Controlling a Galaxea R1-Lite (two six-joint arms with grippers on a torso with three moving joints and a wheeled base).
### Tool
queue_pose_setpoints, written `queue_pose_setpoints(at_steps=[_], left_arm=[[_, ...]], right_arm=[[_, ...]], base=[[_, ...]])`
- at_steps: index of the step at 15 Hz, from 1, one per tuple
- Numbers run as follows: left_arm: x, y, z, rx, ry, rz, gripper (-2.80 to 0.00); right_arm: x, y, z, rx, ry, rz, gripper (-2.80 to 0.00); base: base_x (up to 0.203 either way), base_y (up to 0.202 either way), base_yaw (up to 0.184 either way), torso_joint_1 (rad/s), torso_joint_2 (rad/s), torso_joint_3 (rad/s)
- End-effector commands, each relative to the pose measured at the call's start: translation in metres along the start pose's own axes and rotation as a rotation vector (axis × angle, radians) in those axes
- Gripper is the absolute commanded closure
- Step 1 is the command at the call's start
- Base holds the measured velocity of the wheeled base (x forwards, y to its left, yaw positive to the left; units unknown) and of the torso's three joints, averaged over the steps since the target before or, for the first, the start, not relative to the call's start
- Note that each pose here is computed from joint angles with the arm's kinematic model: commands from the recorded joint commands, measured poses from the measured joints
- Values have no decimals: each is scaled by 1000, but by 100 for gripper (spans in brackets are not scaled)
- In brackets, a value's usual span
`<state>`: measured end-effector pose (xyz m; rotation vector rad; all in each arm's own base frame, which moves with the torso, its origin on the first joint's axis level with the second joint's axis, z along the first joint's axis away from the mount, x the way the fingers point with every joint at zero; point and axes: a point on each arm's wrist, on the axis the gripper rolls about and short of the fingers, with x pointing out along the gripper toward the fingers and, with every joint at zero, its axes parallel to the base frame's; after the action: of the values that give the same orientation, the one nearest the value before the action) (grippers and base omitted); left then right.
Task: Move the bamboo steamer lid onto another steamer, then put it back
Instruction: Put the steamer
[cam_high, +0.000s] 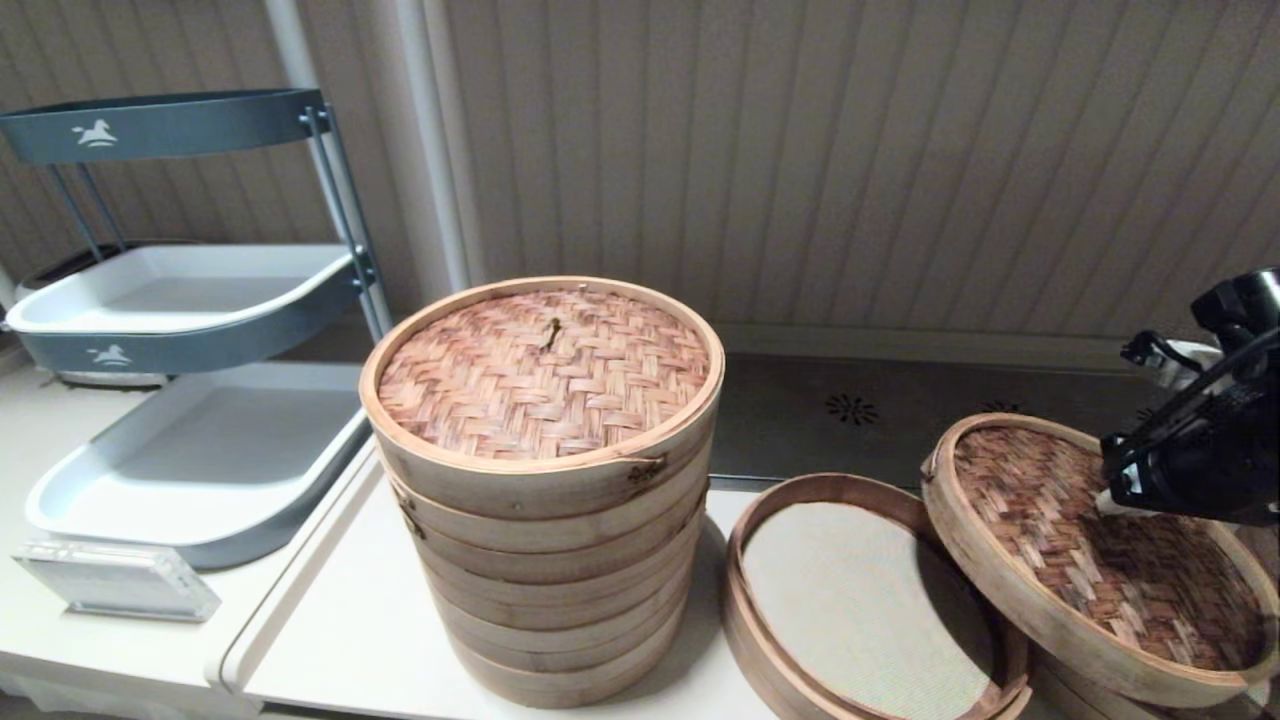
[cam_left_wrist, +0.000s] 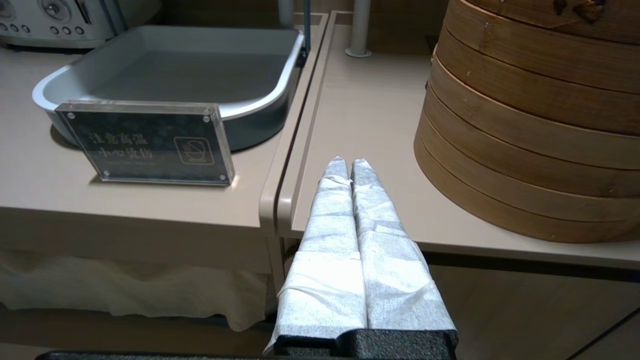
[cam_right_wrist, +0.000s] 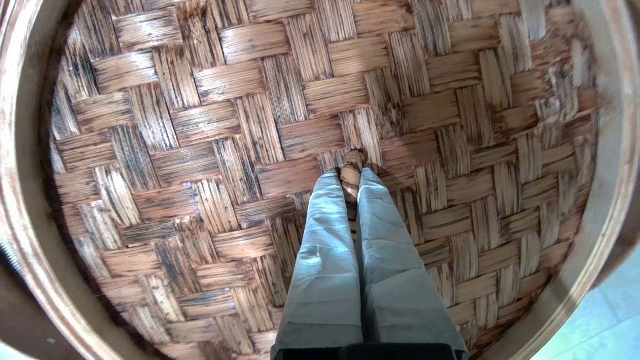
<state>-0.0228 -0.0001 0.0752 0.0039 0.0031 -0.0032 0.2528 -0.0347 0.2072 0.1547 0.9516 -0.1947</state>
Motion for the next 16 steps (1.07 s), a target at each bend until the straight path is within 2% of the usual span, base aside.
queue_pose_setpoints(at_steps=[1, 4, 13, 16], left_arm=[[0, 0, -1, -1, 3, 0, 0], [0, 0, -1, 1, 4, 0, 0], [0, 0, -1, 1, 5, 0, 0], [0, 0, -1, 0, 5, 0, 0]], right_arm=[[-2, 13, -1, -32, -4, 19, 0], [-6, 34, -7, -80, -3, 50, 0], [-10, 94, -29, -188, -2, 68, 0], [-11, 106, -34, -225, -8, 60, 0]], base=[[0, 0, 0, 0, 0, 0], [0, 0, 0, 0, 0, 0], [0, 0, 0, 0, 0, 0], [0, 0, 0, 0, 0, 0]])
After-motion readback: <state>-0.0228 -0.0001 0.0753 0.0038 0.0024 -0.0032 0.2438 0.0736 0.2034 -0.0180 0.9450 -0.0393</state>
